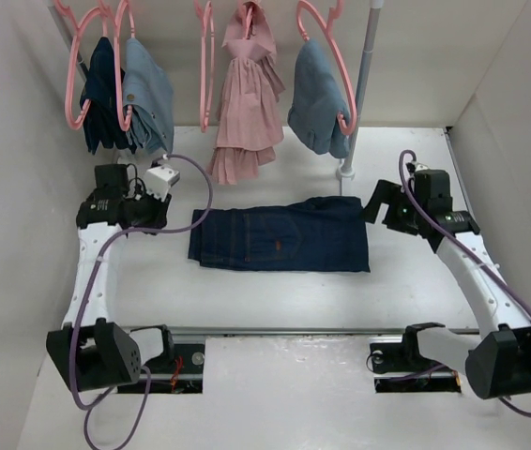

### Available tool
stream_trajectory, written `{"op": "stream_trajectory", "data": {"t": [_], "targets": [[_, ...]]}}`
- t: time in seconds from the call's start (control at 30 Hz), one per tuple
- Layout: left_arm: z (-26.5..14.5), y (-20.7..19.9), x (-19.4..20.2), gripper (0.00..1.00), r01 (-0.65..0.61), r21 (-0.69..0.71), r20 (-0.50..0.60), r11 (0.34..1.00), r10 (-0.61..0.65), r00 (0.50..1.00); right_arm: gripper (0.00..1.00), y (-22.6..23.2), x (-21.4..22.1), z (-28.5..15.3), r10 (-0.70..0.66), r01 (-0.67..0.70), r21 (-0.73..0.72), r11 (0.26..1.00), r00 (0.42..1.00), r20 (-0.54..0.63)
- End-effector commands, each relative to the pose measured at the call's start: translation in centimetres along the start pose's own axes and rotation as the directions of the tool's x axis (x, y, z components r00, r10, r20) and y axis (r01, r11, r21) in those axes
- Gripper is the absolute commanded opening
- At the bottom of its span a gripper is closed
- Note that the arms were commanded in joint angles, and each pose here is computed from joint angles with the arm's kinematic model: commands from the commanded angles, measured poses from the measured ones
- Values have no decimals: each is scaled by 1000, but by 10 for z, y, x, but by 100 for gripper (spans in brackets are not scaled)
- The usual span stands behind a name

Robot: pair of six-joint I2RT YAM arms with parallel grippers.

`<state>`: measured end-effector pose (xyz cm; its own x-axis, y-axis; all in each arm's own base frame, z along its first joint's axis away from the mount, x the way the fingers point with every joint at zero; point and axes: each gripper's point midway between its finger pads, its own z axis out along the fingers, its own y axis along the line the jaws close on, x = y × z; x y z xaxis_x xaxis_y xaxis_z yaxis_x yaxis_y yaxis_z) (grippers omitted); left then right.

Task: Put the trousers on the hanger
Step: Fold the trousers at the center of the board.

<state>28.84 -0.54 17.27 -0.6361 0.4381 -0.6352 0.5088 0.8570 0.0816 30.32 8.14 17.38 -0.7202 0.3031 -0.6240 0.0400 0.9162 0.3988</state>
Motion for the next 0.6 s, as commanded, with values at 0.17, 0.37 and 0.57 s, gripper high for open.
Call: {"op": "stream_trajectory", "data": {"t": [0.17, 0.37, 0.57], "targets": [[-55, -39, -73, 16, -85, 182, 296, 979, 28, 955, 98, -1, 16, 5, -13, 15, 43, 999, 999, -42], [-147, -42, -166, 22, -96, 99, 598, 990, 18, 801, 98, -1, 24, 10, -13, 14, 21, 1000, 999, -46], [-206, -30, -243, 56, -31, 110, 808, 993, -71, 584, 98, 7, 33, 20, -17, 15, -23, 1000, 997, -72]]}}
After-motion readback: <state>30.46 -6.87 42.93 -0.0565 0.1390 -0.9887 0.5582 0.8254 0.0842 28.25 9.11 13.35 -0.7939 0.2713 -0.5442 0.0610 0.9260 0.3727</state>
